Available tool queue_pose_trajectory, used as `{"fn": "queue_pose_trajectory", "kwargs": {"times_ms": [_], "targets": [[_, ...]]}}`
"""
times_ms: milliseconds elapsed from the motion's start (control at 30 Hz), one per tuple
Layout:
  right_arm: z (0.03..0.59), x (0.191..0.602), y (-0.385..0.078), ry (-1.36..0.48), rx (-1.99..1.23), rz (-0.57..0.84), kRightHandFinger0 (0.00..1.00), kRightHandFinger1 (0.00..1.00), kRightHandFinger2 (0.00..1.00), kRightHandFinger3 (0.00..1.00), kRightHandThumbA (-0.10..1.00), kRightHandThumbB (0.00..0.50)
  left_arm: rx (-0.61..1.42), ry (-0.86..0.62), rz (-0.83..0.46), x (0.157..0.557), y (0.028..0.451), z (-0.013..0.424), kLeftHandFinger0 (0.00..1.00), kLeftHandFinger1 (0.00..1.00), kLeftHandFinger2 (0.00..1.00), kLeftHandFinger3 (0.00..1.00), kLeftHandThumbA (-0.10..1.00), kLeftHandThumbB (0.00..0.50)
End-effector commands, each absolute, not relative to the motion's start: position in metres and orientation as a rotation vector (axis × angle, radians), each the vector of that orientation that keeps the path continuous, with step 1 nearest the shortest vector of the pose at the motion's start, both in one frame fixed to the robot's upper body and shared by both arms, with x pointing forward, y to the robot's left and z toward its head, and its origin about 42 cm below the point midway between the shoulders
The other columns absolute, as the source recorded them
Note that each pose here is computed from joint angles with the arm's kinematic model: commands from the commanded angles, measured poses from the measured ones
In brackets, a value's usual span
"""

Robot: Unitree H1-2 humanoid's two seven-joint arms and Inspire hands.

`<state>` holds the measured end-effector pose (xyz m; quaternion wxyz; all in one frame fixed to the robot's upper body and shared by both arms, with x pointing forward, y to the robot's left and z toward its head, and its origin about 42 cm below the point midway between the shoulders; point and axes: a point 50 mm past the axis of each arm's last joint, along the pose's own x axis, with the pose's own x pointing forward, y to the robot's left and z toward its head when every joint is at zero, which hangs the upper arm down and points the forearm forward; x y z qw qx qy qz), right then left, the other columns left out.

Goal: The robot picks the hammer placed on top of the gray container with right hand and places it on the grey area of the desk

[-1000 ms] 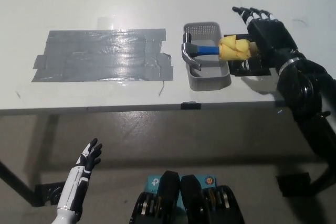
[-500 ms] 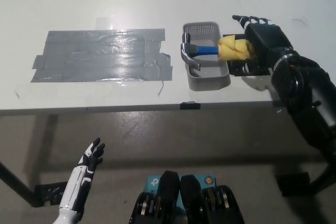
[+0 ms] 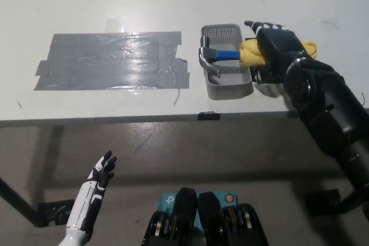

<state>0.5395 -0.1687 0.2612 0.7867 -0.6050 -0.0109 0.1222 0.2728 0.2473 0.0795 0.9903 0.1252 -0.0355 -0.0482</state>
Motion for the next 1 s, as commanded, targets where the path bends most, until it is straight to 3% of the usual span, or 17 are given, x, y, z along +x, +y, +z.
{"fn": "queue_pose_trajectory", "kwargs": {"times_ms": [0,200,233,267,300,333,400,433,467,500,533,567,633,733,767,867,967], "targets": [[0.304,0.553,-0.161,-0.114,-1.300,0.208,1.00,1.00,1.00,1.00,1.00,0.424,0.271,-0.151,-0.110,0.279,0.249,0.096,1.00,1.00,1.00,1.00,1.00,0.111],[0.299,0.557,-0.166,-0.074,-1.355,0.171,1.00,1.00,1.00,1.00,1.00,0.400,0.264,-0.159,-0.111,0.280,0.250,0.095,1.00,1.00,1.00,1.00,1.00,0.094],[0.299,0.558,-0.166,-0.093,-1.367,0.140,1.00,1.00,1.00,1.00,0.94,0.337,0.264,-0.157,-0.113,0.280,0.250,0.095,1.00,1.00,1.00,1.00,1.00,0.094],[0.298,0.559,-0.166,-0.112,-1.362,0.111,1.00,1.00,0.91,0.92,0.77,0.283,0.265,-0.155,-0.115,0.280,0.250,0.094,1.00,1.00,1.00,1.00,1.00,0.098],[0.297,0.561,-0.166,-0.144,-1.349,0.054,0.56,0.55,0.65,0.75,0.42,0.232,0.271,-0.152,-0.115,0.280,0.250,0.094,1.00,1.00,1.00,1.00,1.00,0.105],[0.297,0.562,-0.165,-0.178,-1.358,0.016,0.08,0.20,0.35,0.56,0.01,0.204,0.272,-0.154,-0.111,0.282,0.250,0.095,1.00,1.00,1.00,1.00,1.00,0.113],[0.295,0.562,-0.166,-0.248,-1.367,-0.044,0.00,0.08,0.31,0.34,-0.10,0.205,0.270,-0.155,-0.108,0.282,0.250,0.095,1.00,1.00,1.00,1.00,1.00,0.113],[0.295,0.561,-0.166,-0.291,-1.347,-0.079,0.00,0.18,0.49,0.23,-0.10,0.202,0.271,-0.156,-0.107,0.284,0.249,0.096,1.00,1.00,1.00,1.00,1.00,0.110],[0.295,0.561,-0.165,-0.316,-1.338,-0.094,0.00,0.30,0.67,0.22,-0.10,0.192,0.273,-0.159,-0.107,0.284,0.249,0.097,1.00,1.00,1.00,1.00,1.00,0.104],[0.294,0.559,-0.165,-0.337,-1.321,-0.106,0.00,0.40,0.79,0.25,-0.10,0.185,0.278,-0.160,-0.108,0.284,0.250,0.096,1.00,1.00,1.00,1.00,1.00,0.104],[0.292,0.559,-0.166,-0.357,-1.316,-0.115,0.00,0.43,0.82,0.30,-0.10,0.172,0.279,-0.160,-0.110,0.283,0.250,0.096,1.00,1.00,1.00,1.00,1.00,0.103],[0.292,0.559,-0.166,-0.363,-1.313,-0.115,0.04,0.50,0.87,0.46,-0.10,0.154,0.277,-0.157,-0.111,0.283,0.250,0.096,1.00,1.00,1.00,1.00,1.00,0.104],[0.290,0.558,-0.169,-0.379,-1.286,-0.113,0.04,0.50,0.86,0.70,-0.10,0.121,0.265,-0.151,-0.116,0.283,0.250,0.097,1.00,1.00,1.00,1.00,1.00,0.110],[0.288,0.558,-0.169,-0.408,-1.249,-0.124,0.01,0.46,0.82,0.82,-0.10,0.098,0.271,-0.154,-0.113,0.284,0.250,0.096,1.00,1.00,1.00,1.00,1.00,0.117],[0.288,0.558,-0.169,-0.408,-1.224,-0.123,0.01,0.46,0.82,0.83,-0.10,0.093,0.271,-0.152,-0.113,0.284,0.250,0.096,1.00,1.00,1.00,1.00,1.00,0.116],[0.287,0.557,-0.169,-0.424,-1.185,-0.139,0.00,0.38,0.73,0.71,-0.10,0.109,0.277,-0.156,-0.112,0.285,0.249,0.096,1.00,1.00,1.00,1.00,1.00,0.124],[0.291,0.557,-0.167,-0.452,-1.143,-0.156,0.00,0.41,0.79,0.77,-0.10,0.120,0.284,-0.154,-0.114,0.284,0.250,0.096,1.00,1.00,1.00,1.00,1.00,0.112]]}}
